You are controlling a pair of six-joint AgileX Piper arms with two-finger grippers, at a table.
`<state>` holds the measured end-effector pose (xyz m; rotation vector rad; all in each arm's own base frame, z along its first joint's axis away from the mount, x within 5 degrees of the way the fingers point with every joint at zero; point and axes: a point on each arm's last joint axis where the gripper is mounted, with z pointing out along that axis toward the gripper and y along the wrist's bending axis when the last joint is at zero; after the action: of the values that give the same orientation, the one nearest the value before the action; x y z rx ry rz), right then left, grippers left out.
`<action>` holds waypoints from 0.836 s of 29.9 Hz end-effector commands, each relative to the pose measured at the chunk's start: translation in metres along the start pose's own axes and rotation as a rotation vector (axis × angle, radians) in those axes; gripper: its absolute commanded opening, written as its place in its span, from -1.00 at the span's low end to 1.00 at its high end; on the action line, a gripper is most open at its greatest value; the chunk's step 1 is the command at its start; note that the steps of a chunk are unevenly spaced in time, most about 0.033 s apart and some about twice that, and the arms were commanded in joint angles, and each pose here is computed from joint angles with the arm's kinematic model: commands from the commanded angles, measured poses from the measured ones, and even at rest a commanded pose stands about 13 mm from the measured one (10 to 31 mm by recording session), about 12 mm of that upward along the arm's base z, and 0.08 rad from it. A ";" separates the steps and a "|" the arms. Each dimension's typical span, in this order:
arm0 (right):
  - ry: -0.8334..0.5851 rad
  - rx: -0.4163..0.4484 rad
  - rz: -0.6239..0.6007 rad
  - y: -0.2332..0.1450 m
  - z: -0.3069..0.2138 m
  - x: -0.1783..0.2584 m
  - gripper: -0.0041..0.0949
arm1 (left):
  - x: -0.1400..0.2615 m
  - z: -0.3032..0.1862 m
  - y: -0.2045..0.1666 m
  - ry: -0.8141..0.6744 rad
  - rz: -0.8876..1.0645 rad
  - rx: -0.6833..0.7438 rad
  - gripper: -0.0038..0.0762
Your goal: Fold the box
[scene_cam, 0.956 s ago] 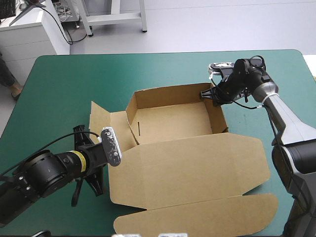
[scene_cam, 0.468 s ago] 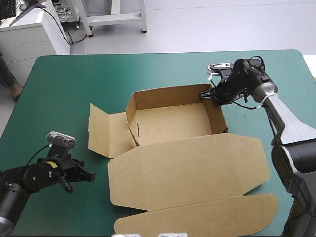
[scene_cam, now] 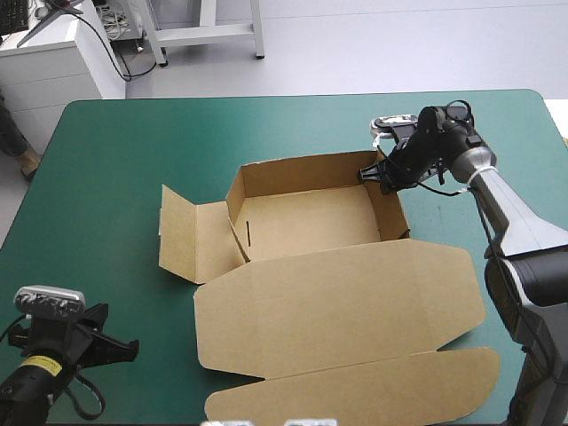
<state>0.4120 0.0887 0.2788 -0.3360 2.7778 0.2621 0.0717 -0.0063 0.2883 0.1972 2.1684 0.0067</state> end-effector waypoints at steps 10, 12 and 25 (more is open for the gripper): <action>-0.018 -0.001 -0.057 0.008 -0.039 -0.010 -0.15 | 0.017 -0.016 -0.001 -0.155 0.058 -0.001 -0.93; -0.056 0.006 -0.066 0.010 -0.052 -0.015 -0.15 | 0.018 -0.015 0.002 -0.150 0.083 -0.010 -0.93; -0.303 0.090 -0.070 0.020 -0.155 -0.002 -0.02 | 0.021 -0.016 0.013 -0.098 0.126 -0.092 -0.92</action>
<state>0.3910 0.0831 0.3775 -0.3560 2.5907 0.1858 0.0451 0.0115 0.2678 0.2733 2.1319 0.1727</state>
